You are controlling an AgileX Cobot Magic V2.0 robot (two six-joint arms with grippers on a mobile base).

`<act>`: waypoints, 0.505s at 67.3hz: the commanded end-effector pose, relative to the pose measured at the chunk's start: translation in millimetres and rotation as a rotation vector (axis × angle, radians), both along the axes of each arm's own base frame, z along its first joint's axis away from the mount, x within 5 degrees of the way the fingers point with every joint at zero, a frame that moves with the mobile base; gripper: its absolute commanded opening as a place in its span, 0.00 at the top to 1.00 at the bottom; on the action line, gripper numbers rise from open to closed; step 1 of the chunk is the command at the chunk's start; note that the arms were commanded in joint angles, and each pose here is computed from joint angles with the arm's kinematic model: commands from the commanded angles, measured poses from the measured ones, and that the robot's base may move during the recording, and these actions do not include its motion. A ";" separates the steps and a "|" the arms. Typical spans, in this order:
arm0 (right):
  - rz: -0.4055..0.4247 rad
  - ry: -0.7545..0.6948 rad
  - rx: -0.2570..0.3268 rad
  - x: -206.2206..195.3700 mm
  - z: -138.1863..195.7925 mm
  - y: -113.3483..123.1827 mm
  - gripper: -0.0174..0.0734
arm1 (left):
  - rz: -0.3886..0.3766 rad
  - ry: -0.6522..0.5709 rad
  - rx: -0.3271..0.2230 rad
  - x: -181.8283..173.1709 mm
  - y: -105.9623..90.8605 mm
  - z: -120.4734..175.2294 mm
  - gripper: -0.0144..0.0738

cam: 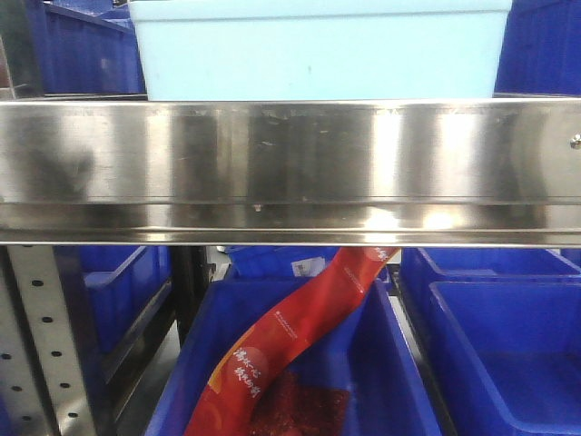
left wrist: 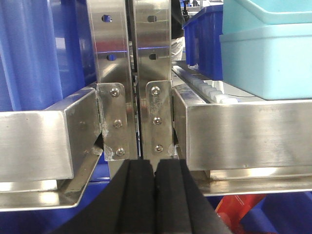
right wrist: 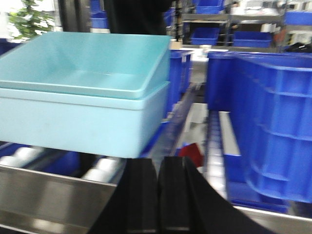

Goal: Move two blue bins to right shelf middle

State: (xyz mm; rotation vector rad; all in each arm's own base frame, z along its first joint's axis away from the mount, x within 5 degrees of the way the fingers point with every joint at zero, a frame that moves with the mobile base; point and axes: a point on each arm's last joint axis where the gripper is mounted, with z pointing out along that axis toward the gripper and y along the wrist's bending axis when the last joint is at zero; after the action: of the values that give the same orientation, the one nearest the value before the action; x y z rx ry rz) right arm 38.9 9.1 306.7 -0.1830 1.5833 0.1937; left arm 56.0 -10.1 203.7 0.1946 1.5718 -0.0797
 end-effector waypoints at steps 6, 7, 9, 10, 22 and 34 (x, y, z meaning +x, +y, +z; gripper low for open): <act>-0.135 -0.033 -0.004 0.9 -15.2 -5.0 0.98 | 0.006 -0.028 -0.005 -0.4 0.5 3.0 0.96; -0.150 -0.036 -0.003 1.2 -17.5 -5.6 0.98 | 0.006 -0.028 -0.005 -0.4 0.5 3.0 0.96; -0.178 -0.035 0.020 1.5 -22.8 -6.2 0.98 | 0.006 -0.028 -0.005 -0.4 0.5 3.0 0.96; -0.189 -0.033 0.027 1.7 -25.7 -6.6 0.98 | 0.006 -0.028 -0.005 -0.4 0.5 3.0 0.96; -0.281 0.020 0.081 9.7 -72.3 -10.1 0.98 | 0.006 -0.028 -0.005 -0.4 0.5 3.0 0.96; -0.292 0.075 0.078 16.8 -107.2 -11.2 0.98 | 0.006 -0.028 -0.005 -0.4 0.5 3.0 0.96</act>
State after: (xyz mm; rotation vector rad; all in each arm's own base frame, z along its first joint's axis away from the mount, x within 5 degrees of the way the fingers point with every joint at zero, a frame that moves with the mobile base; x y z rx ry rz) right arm 53.9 -1.3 207.4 0.1129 1.6739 0.0435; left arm 56.1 -10.1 203.9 0.1943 1.5701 -0.0796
